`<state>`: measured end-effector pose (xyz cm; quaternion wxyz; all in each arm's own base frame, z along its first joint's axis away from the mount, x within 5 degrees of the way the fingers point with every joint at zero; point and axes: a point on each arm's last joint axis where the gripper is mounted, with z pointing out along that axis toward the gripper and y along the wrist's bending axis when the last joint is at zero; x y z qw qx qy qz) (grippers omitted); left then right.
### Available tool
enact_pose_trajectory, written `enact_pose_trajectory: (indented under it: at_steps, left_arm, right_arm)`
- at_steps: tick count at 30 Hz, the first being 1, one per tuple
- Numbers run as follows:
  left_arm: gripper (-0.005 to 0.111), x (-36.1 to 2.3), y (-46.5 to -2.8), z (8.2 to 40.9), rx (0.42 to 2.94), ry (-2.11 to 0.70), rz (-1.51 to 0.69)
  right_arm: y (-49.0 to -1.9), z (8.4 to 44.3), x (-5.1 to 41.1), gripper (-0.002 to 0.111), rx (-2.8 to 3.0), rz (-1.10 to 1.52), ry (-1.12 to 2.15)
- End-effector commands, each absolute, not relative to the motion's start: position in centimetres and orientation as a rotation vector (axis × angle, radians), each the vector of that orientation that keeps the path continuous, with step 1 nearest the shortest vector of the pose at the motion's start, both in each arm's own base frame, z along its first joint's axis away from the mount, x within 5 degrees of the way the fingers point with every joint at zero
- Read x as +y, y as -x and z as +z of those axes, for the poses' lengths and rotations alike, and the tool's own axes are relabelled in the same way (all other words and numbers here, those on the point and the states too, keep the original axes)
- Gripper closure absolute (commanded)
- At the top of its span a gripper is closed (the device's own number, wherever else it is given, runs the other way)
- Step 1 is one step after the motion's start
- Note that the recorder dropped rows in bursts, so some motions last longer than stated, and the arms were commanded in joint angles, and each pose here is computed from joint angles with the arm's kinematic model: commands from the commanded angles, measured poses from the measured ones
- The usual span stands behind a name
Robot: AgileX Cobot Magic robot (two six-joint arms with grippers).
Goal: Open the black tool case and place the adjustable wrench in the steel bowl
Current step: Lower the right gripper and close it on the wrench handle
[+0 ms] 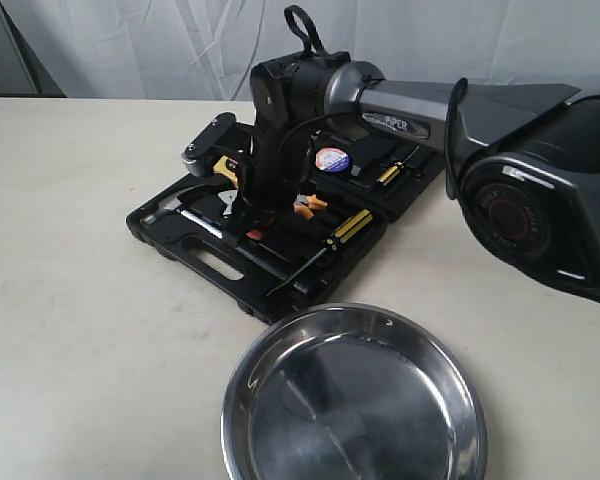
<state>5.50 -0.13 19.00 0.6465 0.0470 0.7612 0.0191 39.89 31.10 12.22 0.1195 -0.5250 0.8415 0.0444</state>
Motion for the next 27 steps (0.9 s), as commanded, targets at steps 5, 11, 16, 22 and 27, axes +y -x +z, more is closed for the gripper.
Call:
enact_pose_trajectory:
  at_steps: [5, 11, 16, 22, 27]
  left_arm:
    - [0.106, -0.13, -5.54, 19.16, 1.719, -0.101, 0.041]
    - [0.106, -0.13, -5.54, 19.16, 1.719, -0.101, 0.041]
    - [0.106, -0.13, -5.54, 19.16, 1.719, -0.101, 0.041]
    - [0.106, -0.13, -5.54, 19.16, 1.719, -0.101, 0.041]
    - [0.106, -0.13, -5.54, 19.16, 1.719, -0.101, 0.041]
  right_arm:
    - [-40.14, 10.31, 30.09, 0.061, 2.529, -0.045, 1.526]
    - [-40.69, 10.41, 29.81, 0.061, 2.526, -0.122, 1.447]
    - [-40.75, 10.42, 29.73, 0.061, 2.524, -0.139, 1.449]
    - [-40.77, 10.43, 29.75, 0.097, 2.521, -0.138, 1.447]
    - [-40.95, 10.48, 29.91, 0.109, 2.497, -0.129, 1.437]
